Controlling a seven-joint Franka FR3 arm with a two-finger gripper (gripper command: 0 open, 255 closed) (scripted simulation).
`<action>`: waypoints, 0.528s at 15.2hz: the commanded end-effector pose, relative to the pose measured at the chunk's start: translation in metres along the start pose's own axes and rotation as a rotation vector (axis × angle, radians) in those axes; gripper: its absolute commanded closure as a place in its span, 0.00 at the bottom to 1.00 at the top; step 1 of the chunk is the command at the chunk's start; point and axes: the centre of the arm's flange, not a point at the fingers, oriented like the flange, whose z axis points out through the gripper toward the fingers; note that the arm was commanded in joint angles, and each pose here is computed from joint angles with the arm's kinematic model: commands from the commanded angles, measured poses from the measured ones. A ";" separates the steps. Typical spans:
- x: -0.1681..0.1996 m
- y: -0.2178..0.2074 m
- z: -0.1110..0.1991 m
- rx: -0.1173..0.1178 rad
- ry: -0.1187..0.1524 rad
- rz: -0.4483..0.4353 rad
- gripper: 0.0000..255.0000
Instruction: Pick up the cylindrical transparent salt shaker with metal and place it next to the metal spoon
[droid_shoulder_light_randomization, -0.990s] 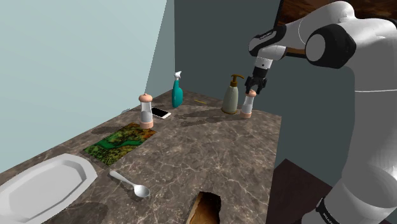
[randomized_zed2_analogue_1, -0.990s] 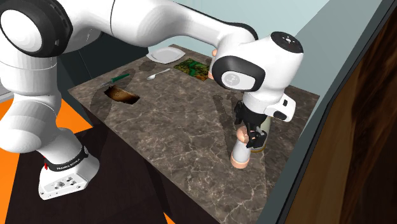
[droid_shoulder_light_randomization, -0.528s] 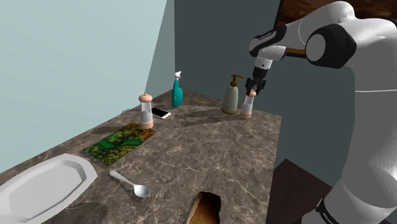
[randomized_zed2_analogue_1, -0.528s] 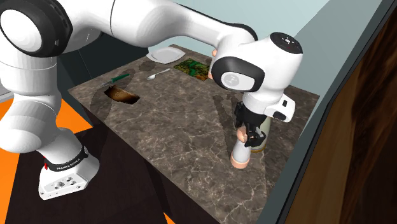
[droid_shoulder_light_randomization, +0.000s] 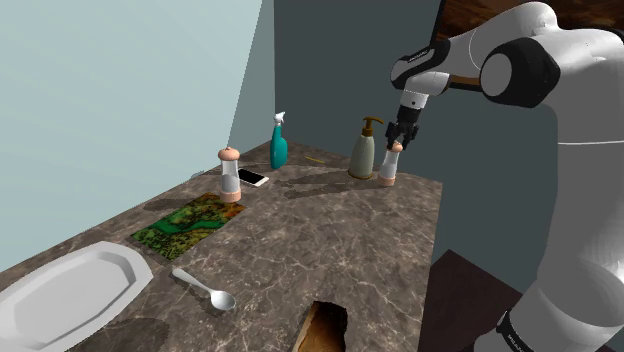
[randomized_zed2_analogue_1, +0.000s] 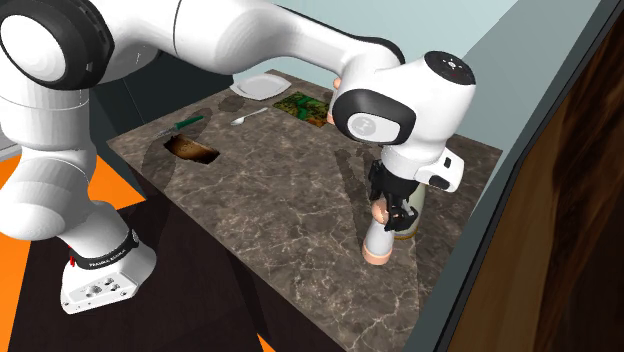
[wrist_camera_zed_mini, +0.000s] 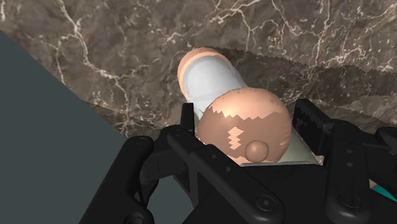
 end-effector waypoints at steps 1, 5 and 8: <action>0.000 0.000 0.000 0.000 -0.001 0.000 1.00; 0.000 -0.003 -0.020 0.000 -0.001 0.000 1.00; -0.001 -0.005 -0.036 0.000 -0.001 0.000 1.00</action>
